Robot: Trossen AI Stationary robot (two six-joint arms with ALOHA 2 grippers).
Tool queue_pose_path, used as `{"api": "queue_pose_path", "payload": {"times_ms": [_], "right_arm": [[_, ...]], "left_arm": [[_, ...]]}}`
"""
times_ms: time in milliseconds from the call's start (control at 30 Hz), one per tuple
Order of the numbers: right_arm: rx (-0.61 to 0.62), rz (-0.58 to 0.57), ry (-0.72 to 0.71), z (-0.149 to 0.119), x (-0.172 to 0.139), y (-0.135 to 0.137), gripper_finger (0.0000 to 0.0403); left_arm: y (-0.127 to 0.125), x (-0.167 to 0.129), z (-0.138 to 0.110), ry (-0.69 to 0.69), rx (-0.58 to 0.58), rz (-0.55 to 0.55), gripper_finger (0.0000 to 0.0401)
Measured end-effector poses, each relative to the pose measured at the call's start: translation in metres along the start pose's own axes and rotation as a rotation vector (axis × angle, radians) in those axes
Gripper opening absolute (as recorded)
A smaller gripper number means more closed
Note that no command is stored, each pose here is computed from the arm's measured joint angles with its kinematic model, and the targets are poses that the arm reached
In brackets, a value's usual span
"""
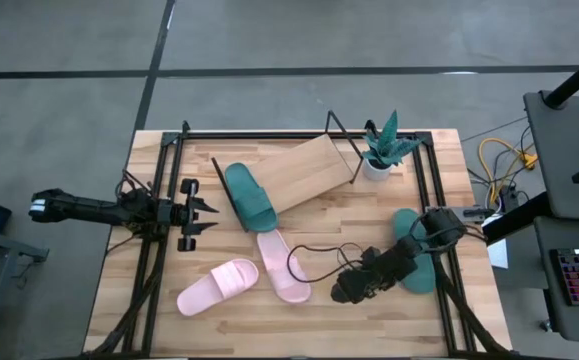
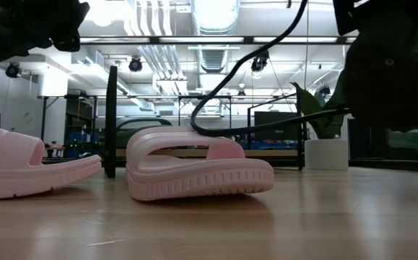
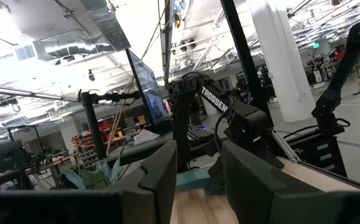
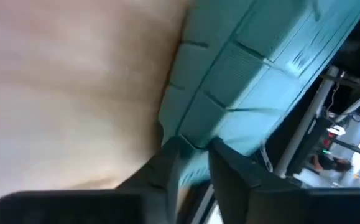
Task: Pick and place slides into the shelf
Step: Put the green slide on the shelf
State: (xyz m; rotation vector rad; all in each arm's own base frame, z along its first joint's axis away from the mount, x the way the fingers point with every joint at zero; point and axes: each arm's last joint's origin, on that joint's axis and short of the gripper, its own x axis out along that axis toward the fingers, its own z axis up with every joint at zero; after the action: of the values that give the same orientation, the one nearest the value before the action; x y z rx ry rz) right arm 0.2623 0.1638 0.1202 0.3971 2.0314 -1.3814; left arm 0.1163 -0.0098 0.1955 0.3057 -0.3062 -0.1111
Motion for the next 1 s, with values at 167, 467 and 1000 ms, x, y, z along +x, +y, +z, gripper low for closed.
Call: {"api": "queue_pose_path", "payload": {"times_ms": [167, 467, 1000], "right_arm": [[-0.046, -0.003, 0.012, -0.005, 0.002, 0.0, 0.0014], [-0.057, 0.006, -0.029, -0.007, 0.0, -0.001, 0.0014], [-0.067, 0.107, -0.126, -0.009, -0.026, 0.002, 0.0108]], "left_arm": [[0.0, 0.0, 0.0, 0.0, 0.0, 0.0, 0.0114], [0.0, 0.0, 0.0, 0.0, 0.0, 0.0, 0.0114], [0.0, 0.0, 0.0, 0.001, 0.0, 0.0, 0.0114]]}}
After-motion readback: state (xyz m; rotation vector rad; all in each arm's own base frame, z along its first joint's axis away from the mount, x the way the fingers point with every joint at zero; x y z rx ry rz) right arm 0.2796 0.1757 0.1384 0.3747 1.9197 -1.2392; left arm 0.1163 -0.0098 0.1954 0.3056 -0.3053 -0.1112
